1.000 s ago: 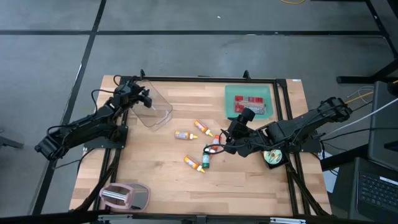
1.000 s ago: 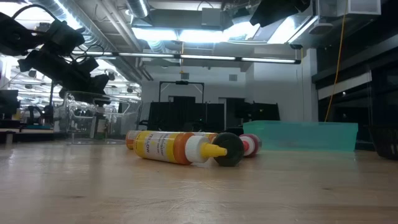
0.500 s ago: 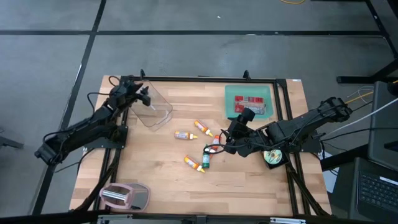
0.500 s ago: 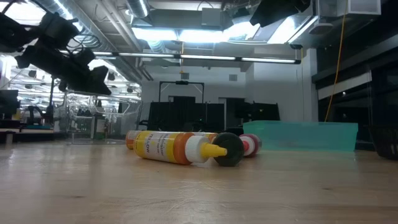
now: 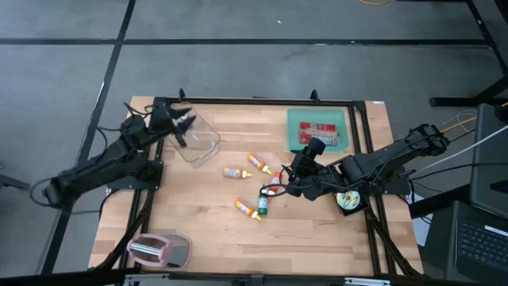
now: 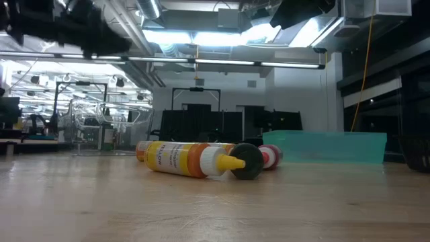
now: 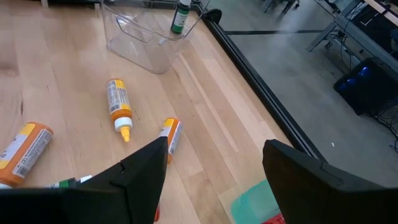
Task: Pick & Place Food Item
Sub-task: Put the middle yellow food coloring bottle into the transparent bin
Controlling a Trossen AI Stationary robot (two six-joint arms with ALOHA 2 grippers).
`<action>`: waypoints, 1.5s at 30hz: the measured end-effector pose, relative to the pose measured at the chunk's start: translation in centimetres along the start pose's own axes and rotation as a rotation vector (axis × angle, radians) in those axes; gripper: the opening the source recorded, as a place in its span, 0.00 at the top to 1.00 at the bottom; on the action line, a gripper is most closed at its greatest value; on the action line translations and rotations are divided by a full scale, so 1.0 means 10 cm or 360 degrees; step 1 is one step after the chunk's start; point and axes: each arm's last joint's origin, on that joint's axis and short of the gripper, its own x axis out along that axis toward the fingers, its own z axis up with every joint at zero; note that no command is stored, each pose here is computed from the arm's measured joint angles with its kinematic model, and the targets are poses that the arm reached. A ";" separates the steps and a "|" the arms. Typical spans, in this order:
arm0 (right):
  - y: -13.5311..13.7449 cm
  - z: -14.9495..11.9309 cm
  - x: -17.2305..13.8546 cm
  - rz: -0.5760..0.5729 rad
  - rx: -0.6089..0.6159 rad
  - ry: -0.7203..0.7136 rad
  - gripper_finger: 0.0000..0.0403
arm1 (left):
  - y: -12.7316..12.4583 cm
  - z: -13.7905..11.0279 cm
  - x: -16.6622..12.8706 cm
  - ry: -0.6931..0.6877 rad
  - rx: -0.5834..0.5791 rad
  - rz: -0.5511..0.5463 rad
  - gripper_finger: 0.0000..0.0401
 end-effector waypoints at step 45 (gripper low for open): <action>0.01 0.00 0.00 0.0040 -0.0004 0.0013 0.36 | -2.15 -0.86 1.30 0.1554 0.0878 -0.0794 0.55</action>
